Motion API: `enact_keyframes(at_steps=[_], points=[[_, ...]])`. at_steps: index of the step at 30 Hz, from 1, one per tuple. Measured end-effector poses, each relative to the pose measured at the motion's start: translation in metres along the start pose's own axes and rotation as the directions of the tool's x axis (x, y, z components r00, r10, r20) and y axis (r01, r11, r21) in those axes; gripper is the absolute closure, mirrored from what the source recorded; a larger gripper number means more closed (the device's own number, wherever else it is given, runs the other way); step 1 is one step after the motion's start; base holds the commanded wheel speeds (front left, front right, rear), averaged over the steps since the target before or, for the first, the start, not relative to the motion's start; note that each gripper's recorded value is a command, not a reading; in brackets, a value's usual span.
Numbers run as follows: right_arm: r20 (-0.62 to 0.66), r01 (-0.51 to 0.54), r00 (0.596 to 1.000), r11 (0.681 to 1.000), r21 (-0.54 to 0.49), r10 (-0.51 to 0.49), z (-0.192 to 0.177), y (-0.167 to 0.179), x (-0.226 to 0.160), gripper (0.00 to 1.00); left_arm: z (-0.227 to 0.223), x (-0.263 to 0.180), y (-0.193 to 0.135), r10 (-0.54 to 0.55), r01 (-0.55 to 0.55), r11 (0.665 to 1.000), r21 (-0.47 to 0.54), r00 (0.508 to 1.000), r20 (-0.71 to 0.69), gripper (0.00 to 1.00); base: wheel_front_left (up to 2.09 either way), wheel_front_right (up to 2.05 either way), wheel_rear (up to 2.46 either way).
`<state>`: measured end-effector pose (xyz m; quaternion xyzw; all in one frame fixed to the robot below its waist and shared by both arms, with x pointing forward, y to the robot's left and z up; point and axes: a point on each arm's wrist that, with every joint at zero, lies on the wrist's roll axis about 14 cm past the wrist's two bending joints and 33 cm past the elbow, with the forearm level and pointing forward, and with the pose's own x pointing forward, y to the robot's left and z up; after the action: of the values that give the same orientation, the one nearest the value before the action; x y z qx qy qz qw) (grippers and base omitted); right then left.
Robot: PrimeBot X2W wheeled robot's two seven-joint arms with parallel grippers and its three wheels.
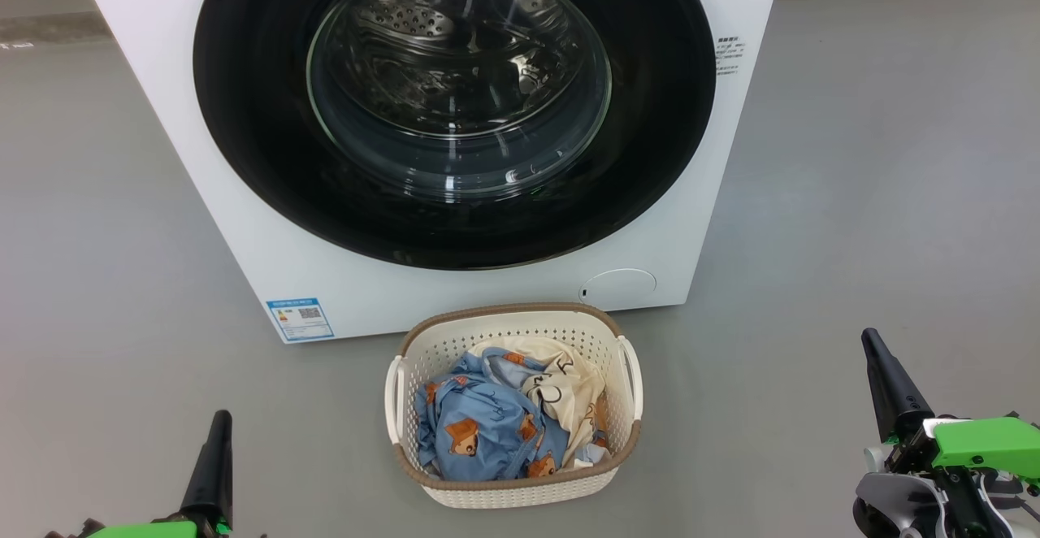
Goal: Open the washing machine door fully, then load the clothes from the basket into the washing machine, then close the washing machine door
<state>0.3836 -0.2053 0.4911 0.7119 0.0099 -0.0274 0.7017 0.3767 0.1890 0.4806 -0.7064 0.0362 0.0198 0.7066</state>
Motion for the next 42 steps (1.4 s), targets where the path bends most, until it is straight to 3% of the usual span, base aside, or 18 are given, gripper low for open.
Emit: enact_keyframes(at_steps=[19, 20, 27, 42], points=[[0.000, 0.000, 1.000, 1.000, 0.000, 0.000, 0.000, 0.000, 0.000, 1.00, 0.000, 0.000, 0.000, 0.000, 0.000, 1.000, 0.000, 1.000, 0.000, 1.00, 0.00, 0.00, 0.00], [0.000, 0.002, 1.000, 1.000, 0.001, -0.002, 0.000, -0.001, 0.000, 0.00, 0.000, 0.000, 0.001, 0.002, -0.002, 1.000, 0.000, 1.000, 0.000, 0.00, 0.00, 0.00, 0.00], [0.001, 0.123, 0.992, 0.992, 0.029, -0.123, -0.006, -0.042, -0.018, 0.00, -0.006, -0.016, 0.037, 0.109, -0.109, 0.994, -0.026, 0.994, -0.002, 0.00, 0.00, 0.00, 0.00], [0.002, 0.080, 0.997, 0.997, 0.017, -0.080, -0.014, -0.028, -0.013, 0.00, -0.002, -0.015, 0.027, 0.076, -0.075, 0.997, -0.024, 0.997, 0.021, 0.00, 0.00, 0.00, 0.00]])
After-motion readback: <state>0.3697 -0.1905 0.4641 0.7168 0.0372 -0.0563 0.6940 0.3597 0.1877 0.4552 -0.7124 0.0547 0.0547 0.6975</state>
